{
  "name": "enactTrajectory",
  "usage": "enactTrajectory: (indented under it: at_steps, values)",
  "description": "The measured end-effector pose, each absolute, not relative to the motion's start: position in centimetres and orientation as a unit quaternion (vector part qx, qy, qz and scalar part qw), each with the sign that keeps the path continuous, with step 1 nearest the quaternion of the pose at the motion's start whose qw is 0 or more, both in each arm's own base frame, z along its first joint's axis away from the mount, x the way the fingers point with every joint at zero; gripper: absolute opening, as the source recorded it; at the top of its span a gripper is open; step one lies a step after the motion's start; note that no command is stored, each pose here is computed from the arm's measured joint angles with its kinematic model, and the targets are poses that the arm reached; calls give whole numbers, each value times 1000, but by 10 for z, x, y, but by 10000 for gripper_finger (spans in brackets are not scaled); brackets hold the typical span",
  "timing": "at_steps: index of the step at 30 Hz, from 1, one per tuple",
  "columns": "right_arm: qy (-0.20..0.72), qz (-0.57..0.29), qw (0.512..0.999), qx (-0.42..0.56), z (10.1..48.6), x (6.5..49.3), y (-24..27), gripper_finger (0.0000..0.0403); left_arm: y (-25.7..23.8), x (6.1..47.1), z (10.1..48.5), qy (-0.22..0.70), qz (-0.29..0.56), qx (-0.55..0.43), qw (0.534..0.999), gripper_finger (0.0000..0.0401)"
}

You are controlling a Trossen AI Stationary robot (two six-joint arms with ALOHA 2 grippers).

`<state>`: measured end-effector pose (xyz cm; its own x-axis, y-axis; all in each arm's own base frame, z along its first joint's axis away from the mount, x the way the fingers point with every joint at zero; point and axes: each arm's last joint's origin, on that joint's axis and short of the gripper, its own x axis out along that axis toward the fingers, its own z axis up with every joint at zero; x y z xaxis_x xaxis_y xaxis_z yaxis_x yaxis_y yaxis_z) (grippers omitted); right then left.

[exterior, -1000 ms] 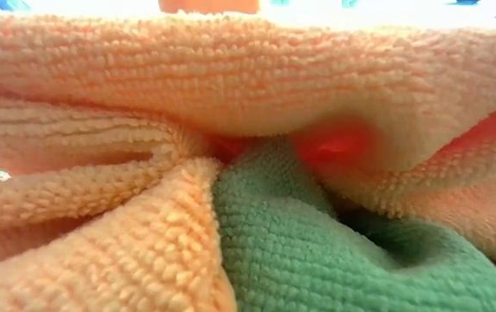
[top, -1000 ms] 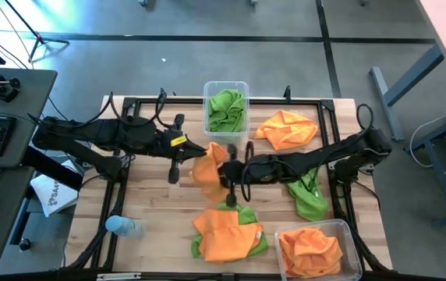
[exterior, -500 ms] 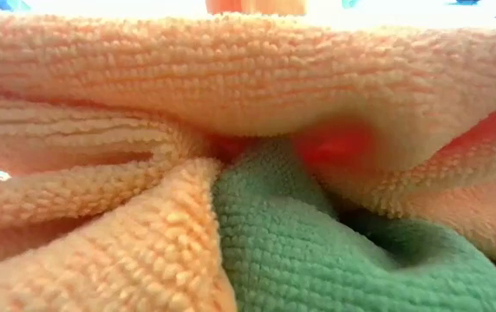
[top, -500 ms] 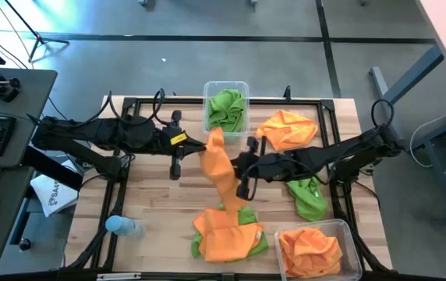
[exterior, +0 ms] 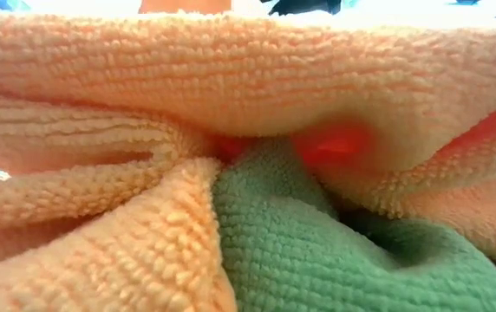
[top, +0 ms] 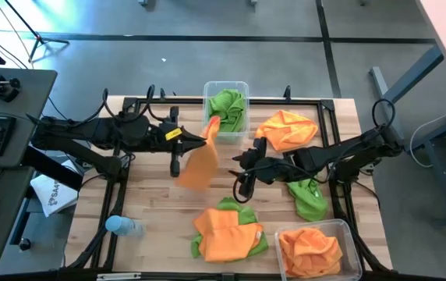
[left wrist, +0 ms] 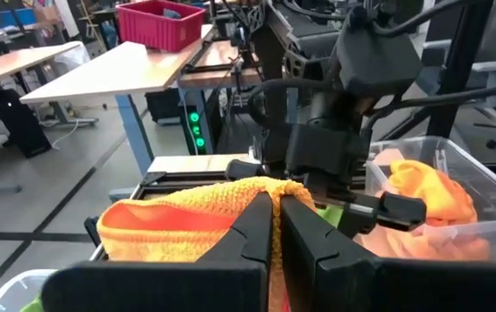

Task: Sort microfiber towel by color & place in baskets
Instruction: Put the orange microfiber towel into the bottom transparent bin

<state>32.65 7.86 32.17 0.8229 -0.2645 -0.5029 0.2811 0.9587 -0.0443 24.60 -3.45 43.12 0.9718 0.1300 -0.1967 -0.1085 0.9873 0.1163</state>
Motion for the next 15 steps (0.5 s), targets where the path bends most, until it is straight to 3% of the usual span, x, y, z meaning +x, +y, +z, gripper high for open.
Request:
enactTrajectory:
  at_steps: [6,15]
  values:
    - [216,-134,967,32,326,336,81,234,-33,246,432,98,62,51,992,1]
    - [151,-109,982,-14,306,378,79,239,-35,250,432,90,50,33,994,0]
